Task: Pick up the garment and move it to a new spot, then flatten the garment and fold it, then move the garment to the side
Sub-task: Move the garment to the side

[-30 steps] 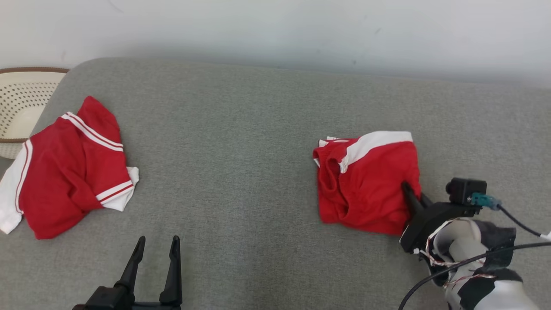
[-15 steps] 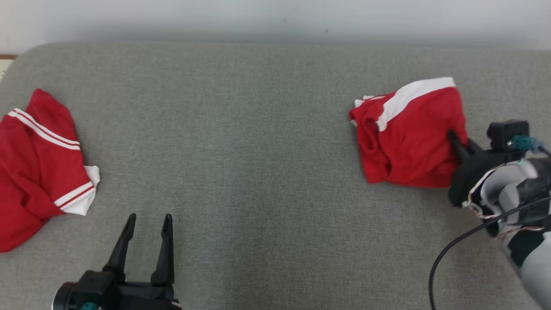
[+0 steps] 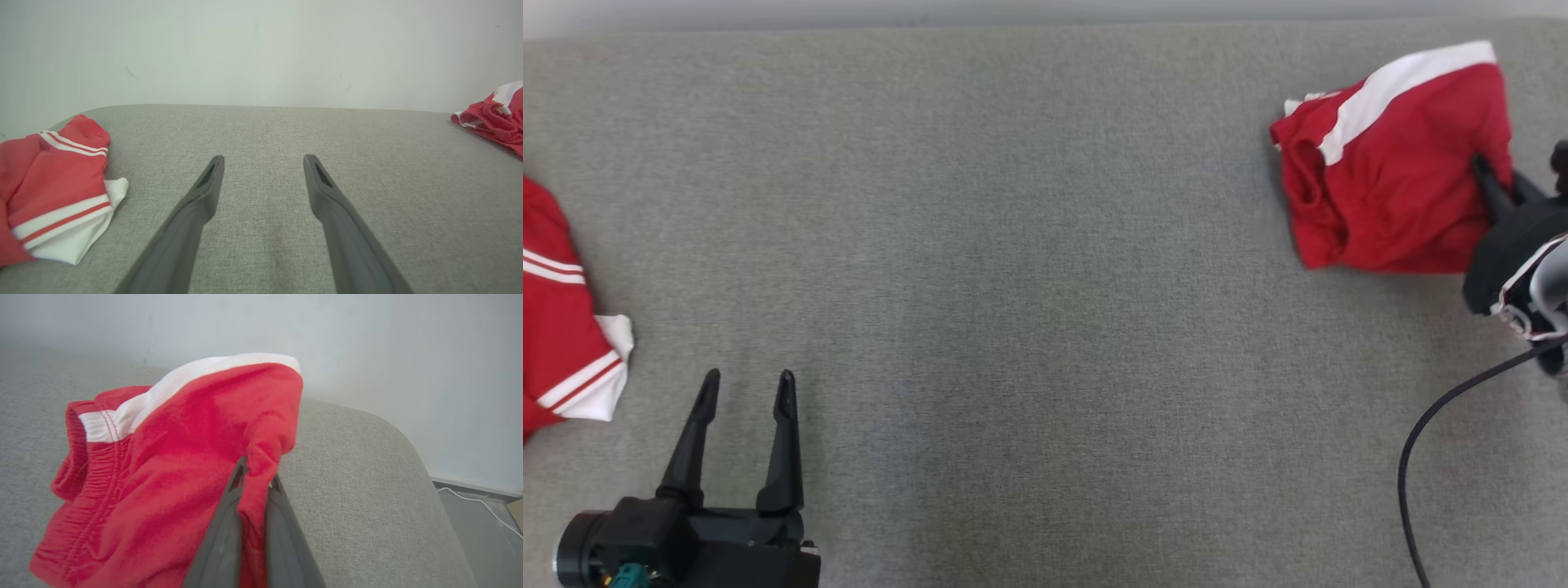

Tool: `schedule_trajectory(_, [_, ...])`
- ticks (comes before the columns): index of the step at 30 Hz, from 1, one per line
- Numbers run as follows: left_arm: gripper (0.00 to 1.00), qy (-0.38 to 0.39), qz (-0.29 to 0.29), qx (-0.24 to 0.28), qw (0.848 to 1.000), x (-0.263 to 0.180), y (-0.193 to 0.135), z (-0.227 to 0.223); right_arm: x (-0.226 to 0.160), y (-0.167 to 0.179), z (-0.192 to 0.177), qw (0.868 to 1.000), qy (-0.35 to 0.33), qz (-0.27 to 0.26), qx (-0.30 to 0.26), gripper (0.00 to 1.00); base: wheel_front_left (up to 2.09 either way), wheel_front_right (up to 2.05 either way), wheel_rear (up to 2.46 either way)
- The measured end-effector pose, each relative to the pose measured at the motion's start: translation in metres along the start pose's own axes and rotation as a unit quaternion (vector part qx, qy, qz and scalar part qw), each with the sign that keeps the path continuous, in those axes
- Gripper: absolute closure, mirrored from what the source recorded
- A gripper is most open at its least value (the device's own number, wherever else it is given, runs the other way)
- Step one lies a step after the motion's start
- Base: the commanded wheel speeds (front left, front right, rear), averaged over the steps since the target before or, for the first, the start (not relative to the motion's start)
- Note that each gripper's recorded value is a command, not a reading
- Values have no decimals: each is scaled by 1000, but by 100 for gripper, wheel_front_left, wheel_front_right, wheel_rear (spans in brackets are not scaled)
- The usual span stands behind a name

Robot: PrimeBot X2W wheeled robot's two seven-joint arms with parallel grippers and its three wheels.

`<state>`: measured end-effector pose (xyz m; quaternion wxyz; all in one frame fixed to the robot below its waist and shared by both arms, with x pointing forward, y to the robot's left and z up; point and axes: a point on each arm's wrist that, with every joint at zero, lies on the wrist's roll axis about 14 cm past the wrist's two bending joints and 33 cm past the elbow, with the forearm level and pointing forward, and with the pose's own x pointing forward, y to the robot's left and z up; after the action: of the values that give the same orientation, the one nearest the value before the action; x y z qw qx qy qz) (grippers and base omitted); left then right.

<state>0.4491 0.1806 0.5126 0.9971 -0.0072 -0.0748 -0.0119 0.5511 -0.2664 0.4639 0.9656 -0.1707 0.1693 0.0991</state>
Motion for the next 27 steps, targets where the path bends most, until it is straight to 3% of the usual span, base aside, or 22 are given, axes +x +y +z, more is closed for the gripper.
schedule_trajectory(10, [0,-10,-13,15,1000,13,-4,-3,3,-47,0,999,9,-43,-32,100,0,0,0])
schedule_trajectory(27, [0,-16,-6,25,1000,18,1,0,3,-70,-16,996,37,-70,-40,100,0,0,0])
